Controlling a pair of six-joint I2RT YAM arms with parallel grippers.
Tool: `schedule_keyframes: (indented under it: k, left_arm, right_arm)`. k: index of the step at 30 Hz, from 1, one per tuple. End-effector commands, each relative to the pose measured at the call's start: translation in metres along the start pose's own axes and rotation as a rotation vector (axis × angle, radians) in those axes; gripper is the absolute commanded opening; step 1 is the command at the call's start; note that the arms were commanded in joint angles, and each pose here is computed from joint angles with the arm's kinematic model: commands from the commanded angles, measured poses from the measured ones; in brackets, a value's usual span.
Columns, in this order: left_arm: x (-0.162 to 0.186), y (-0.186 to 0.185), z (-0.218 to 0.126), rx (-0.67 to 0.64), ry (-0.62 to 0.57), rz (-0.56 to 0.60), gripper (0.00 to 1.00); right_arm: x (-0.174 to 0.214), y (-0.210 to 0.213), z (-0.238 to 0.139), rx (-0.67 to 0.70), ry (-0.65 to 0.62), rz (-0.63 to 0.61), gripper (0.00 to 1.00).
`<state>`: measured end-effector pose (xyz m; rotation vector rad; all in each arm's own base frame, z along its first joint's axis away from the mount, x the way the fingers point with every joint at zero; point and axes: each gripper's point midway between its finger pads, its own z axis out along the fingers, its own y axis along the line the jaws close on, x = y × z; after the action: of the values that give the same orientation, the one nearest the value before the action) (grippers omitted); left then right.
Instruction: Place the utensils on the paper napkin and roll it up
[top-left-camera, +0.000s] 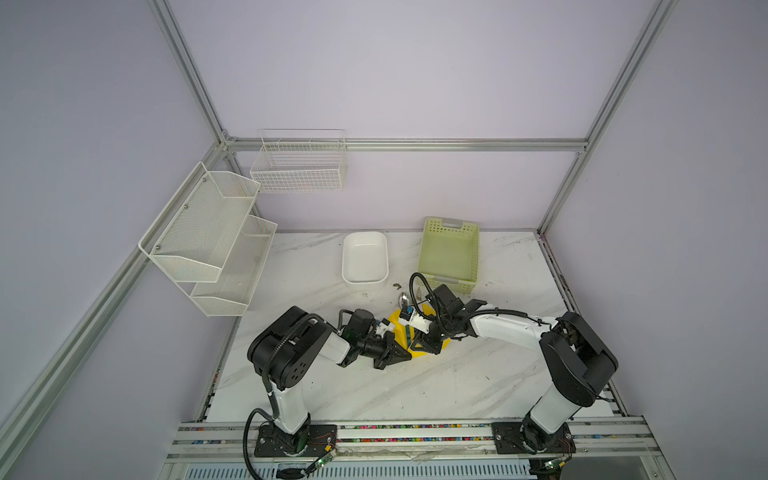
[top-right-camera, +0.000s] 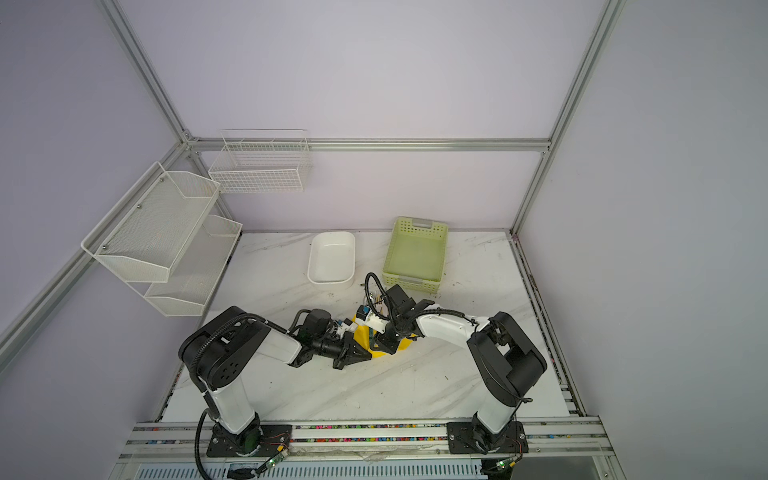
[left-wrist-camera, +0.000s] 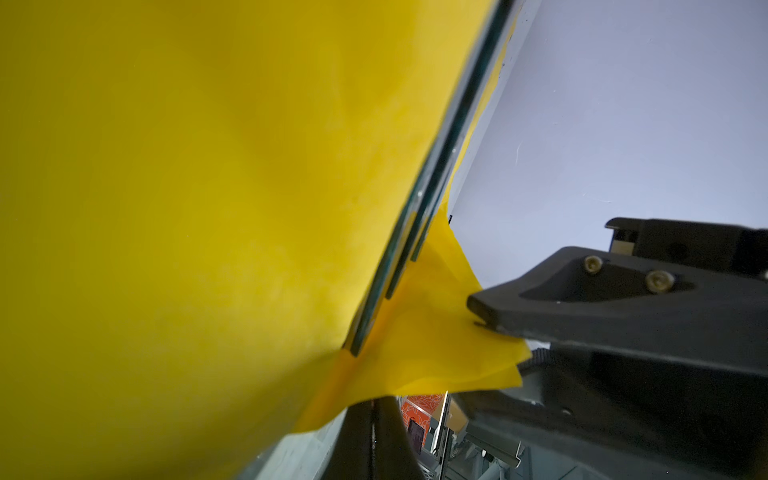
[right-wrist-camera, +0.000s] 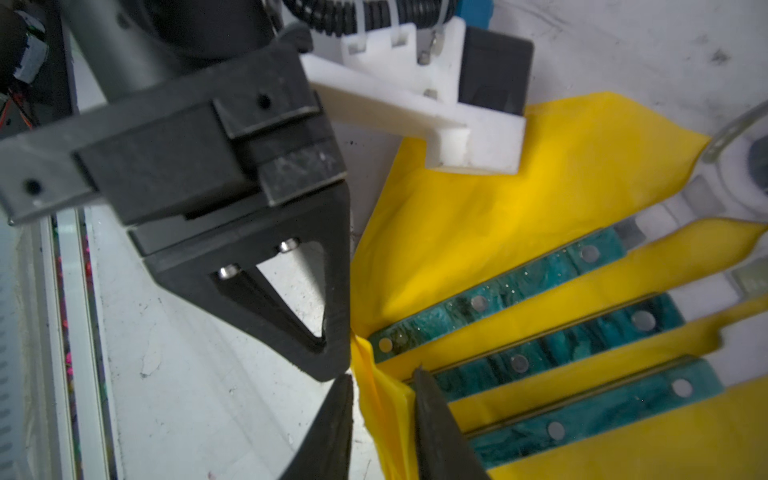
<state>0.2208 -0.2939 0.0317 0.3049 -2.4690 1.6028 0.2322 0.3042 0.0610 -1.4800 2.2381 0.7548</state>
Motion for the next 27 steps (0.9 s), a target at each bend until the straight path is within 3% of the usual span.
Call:
schedule_keyframes:
  k: [1, 9, 27]
  left_arm:
    - [0.011, 0.042, 0.0, -0.107, 0.003, -0.2, 0.06]
    - [0.009, 0.036, -0.008, -0.104, -0.033, -0.186, 0.08]
    - [-0.016, 0.004, -0.087, -0.295, -0.187, -0.042, 0.12]
  right_arm:
    - [-0.005, 0.003, 0.0, -0.026, -0.022, -0.02, 0.22]
    - [-0.01, 0.004, -0.003, -0.036, -0.031, -0.023, 0.01]
    - [-0.023, 0.027, 0.007, -0.127, -0.05, -0.018, 0.0]
